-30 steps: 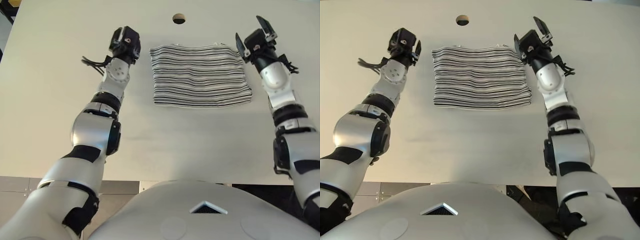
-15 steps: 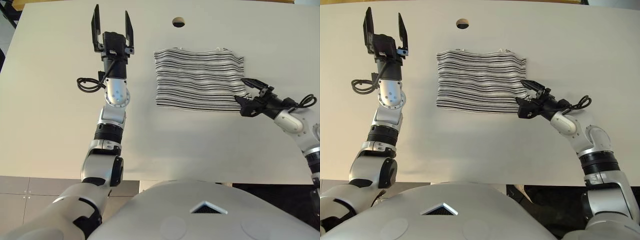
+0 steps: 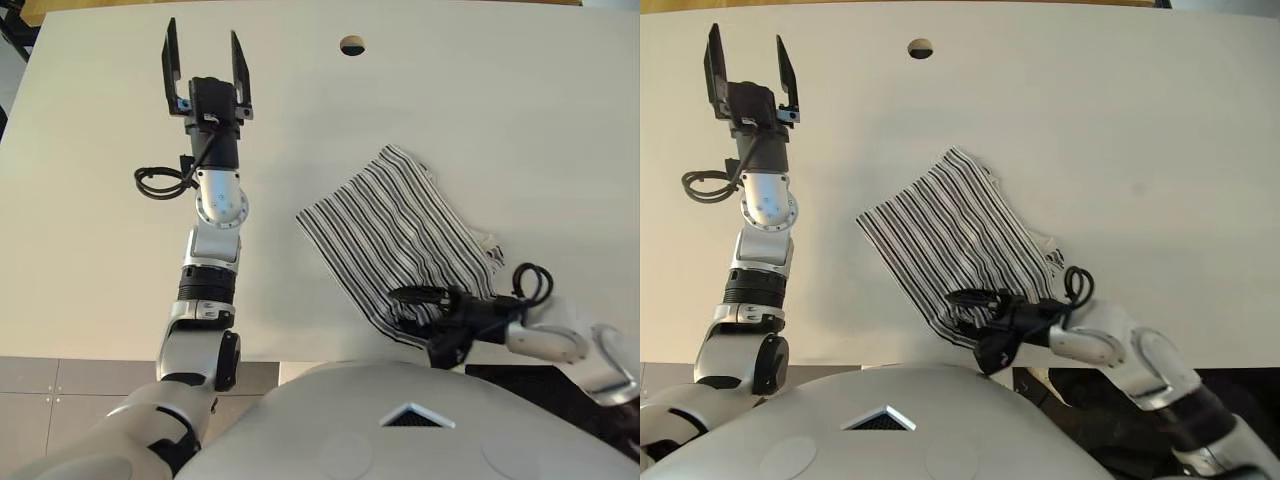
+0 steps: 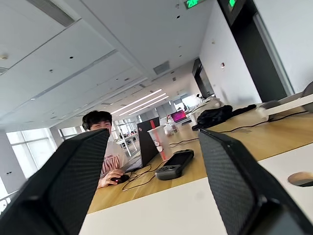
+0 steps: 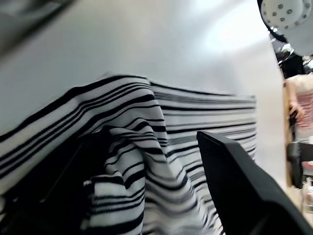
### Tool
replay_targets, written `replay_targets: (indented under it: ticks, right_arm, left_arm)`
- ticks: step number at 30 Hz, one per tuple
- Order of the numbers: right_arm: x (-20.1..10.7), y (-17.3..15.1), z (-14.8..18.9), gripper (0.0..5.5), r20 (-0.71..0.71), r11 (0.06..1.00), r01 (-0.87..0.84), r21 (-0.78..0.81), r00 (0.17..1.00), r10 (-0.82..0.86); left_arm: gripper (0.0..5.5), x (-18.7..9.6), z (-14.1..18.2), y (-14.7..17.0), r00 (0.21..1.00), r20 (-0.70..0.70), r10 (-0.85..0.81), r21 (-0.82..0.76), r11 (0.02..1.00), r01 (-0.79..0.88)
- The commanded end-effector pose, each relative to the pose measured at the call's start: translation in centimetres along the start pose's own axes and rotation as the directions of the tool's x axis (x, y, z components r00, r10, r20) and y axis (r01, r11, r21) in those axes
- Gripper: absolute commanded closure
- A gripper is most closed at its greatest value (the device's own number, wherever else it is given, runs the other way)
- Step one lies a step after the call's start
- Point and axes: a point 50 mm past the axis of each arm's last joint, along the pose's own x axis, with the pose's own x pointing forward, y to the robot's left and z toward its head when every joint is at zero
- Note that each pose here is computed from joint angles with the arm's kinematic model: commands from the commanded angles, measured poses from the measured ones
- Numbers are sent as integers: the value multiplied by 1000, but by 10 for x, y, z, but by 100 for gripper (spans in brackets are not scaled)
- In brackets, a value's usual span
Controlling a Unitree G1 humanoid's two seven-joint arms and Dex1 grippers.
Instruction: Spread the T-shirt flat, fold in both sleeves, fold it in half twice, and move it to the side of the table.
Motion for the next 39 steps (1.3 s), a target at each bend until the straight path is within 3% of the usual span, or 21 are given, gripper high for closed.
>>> replay_targets:
  ticks: [1,8,11,16,21,26,33,37,39]
  right_arm:
    - [30,-19,23,223,178,998,30,-50,984,-20]
    - [-50,-69,14,223,112,973,223,-55,970,-216]
    - [-64,-99,3,223,97,947,313,-67,947,-306]
    - [-41,-121,-67,223,-153,923,375,-87,911,-384]
    - [-2,-87,-125,223,-335,958,286,7,903,-267]
    - [-5,-60,-163,223,-484,946,317,65,839,-248]
    - [-45,-84,-183,223,-594,805,593,0,648,-477]
    - [-29,-87,-171,223,-527,786,618,7,671,-522]
    - [-40,-94,-155,223,-467,730,681,-50,631,-620]
  left_arm:
    - [212,-1,-4,9,999,-20,29,14,999,-29]
    - [212,-5,5,-4,998,17,-53,-6,999,53]
    - [212,-4,8,-9,997,29,-78,-8,997,78]
    - [212,-4,6,-21,992,26,-126,-2,992,126]
    - [212,-5,6,-30,986,31,-163,0,987,163]
    - [212,-2,7,-31,979,55,-195,31,981,193]
    - [212,-2,4,-34,957,75,-279,95,958,272]
    - [212,-2,-1,-38,942,72,-328,131,939,317]
    - [212,-5,-4,-36,934,69,-351,167,927,336]
